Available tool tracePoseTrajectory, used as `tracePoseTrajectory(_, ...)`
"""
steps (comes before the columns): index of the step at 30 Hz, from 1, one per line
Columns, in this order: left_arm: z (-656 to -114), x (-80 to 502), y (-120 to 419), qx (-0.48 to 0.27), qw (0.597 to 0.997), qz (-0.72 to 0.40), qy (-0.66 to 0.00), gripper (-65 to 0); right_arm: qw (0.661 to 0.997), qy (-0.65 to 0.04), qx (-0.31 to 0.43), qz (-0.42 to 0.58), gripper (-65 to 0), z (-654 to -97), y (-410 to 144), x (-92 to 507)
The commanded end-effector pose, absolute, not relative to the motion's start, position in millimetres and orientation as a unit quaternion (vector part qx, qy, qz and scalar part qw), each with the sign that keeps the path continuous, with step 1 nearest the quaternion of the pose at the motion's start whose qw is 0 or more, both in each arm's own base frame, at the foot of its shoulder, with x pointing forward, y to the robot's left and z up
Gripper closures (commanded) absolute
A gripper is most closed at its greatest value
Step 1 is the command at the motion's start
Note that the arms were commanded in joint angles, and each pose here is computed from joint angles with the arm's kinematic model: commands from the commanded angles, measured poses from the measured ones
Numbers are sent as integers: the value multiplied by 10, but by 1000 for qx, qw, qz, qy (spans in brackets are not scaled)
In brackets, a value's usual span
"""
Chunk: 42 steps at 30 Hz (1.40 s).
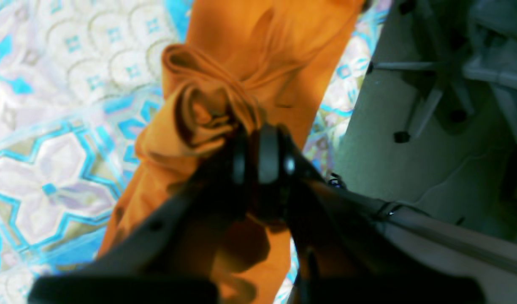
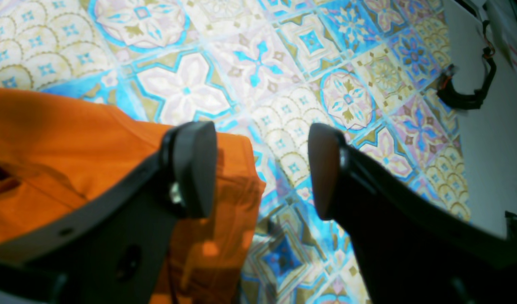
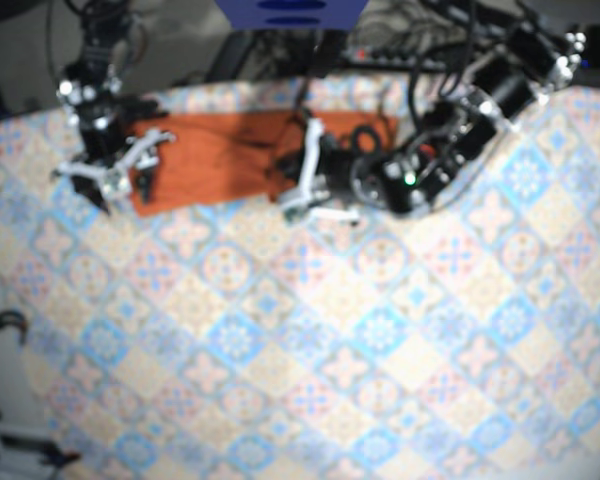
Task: Fold the T-shirt properly
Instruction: 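Lift the held strip end with the left gripper toward the right gripper, then lay the folded end onto the strip's middle with the left gripper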
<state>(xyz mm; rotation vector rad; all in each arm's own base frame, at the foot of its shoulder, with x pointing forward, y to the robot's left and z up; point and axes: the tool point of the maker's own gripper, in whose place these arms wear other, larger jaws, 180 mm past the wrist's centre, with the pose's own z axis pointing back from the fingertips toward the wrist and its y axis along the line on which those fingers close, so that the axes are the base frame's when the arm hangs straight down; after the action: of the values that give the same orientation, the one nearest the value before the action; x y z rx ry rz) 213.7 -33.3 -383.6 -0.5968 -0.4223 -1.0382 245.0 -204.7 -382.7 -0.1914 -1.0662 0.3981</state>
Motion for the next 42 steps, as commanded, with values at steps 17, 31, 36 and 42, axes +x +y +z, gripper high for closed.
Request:
tracePoseTrajectory(17,-3816,2061,-421,-284,790,-506,-197,-20,828,-524,-90,179,-338,-3733,-2013,2495)
tracePoseTrajectory(31,-4035,2207,-321,-269,808,-483,-204,-21,828,-524,-89,178,-338,-3736,-2000,2496)
tracePoseTrajectory(36,-4018,2229,-335,-272,808,-480,-209,-33,828,-524,-89,178,-338,-3736,-2000,2496)
tracePoseTrajectory(42,-3969,2249,-417,-283,803,-475,-223,-188,828,-524,-89,178,-338,-3736,-2000,2496)
